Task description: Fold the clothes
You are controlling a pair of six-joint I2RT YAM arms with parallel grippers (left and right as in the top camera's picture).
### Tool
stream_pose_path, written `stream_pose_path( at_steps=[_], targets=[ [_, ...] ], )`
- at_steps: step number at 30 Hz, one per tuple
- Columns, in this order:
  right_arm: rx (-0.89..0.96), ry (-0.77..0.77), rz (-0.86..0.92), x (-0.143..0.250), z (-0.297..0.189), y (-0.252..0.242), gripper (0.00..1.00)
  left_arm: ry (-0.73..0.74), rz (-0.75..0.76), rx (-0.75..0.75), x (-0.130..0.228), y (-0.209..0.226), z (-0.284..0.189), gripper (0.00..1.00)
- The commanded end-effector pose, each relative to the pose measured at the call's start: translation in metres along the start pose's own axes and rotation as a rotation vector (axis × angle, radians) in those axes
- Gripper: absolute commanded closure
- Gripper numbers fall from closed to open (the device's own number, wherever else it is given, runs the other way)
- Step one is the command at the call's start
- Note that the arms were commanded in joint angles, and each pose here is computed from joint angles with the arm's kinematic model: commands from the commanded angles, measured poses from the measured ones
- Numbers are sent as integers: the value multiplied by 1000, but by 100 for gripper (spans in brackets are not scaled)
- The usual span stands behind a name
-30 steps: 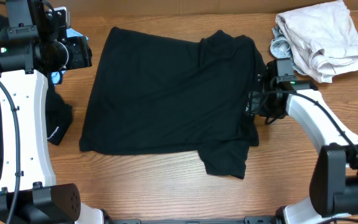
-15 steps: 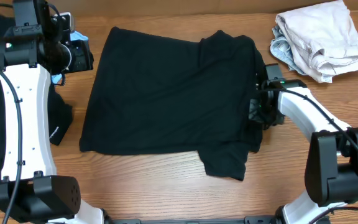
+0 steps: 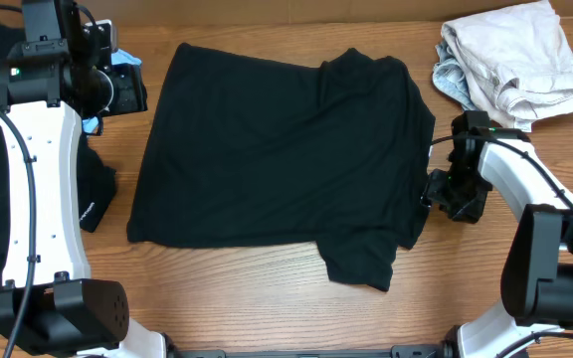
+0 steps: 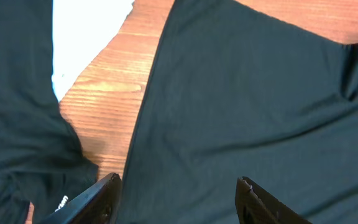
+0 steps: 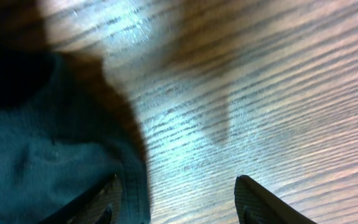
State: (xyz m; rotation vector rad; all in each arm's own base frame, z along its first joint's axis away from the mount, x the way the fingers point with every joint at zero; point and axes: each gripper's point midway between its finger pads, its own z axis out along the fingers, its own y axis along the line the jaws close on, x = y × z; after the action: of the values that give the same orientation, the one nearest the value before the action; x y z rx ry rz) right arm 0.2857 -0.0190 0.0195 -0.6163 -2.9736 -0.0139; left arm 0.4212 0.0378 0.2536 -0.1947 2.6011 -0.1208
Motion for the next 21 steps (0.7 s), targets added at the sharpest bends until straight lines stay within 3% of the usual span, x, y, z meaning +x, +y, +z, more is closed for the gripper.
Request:
stream_pose_path(
  at_steps=[1, 6, 11, 16, 21],
  targets=[
    [-90, -34, 15, -8, -28, 12, 38, -23, 31, -15, -7, 0, 0, 39],
    [-162, -161, 3, -10, -112, 20, 36, -76, 36, -10, -19, -6, -44, 38],
    [-311, -317, -38, 27, -193, 34, 34, -64, -13, -9, -8, -11, -92, 36],
    [-296, -375, 17, 70, -218, 29, 34, 128, -168, -46, 41, -7, -92, 35],
    [-216, -346, 33, 103, -207, 37, 34, 263, -319, -134, 82, 6, -71, 37]
  ],
)
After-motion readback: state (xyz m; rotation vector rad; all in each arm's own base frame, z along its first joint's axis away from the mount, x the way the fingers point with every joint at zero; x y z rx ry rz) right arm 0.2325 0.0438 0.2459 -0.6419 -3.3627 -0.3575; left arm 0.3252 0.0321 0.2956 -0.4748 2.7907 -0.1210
